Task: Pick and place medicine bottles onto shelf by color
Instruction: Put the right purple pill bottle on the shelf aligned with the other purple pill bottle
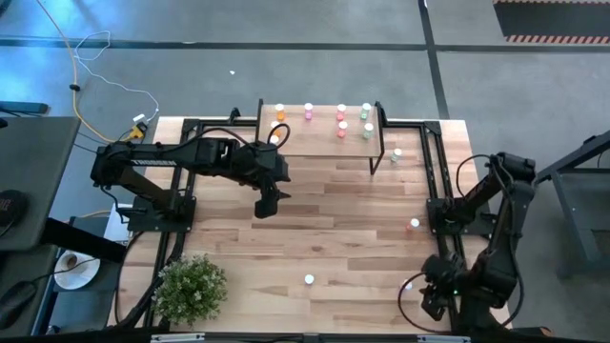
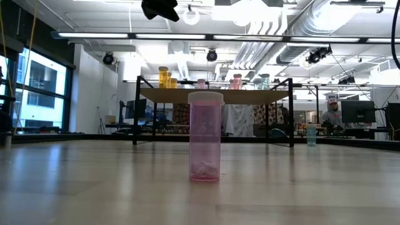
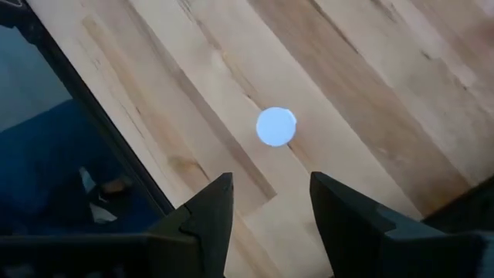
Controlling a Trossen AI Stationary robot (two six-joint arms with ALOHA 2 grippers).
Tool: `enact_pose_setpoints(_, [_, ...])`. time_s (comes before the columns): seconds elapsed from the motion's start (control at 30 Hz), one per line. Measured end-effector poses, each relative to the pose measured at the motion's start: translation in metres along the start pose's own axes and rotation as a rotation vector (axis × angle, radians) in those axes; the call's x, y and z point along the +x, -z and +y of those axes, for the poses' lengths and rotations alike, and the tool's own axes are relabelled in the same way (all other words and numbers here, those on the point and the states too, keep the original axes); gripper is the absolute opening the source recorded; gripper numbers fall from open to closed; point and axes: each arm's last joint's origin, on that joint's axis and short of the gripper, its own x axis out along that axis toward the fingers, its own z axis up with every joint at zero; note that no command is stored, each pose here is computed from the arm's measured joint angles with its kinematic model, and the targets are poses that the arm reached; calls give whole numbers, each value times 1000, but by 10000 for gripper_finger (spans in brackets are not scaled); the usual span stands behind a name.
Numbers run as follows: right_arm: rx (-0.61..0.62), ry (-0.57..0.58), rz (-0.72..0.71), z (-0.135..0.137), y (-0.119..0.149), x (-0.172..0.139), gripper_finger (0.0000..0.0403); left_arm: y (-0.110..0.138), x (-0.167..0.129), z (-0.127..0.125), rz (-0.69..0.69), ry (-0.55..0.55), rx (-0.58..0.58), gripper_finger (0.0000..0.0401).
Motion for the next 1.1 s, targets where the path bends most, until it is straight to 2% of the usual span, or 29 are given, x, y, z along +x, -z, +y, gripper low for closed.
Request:
enact_pose_setpoints(0.23, [22,-16,-39,12,10,17,190,0,0,0,1,0,-15,207])
enact_pose_setpoints(0.37, [34,30,-71,15,16,32,203,0,0,0,2,0,-23,207])
enact_pose_setpoints(0.63, [139,99,-105,18,25,54,204,0,0,0,2,0,-23,207])
enact_pose_setpoints(1.1, [167,143,-167,20,30,75,204,0,0,0,2,0,-26,207])
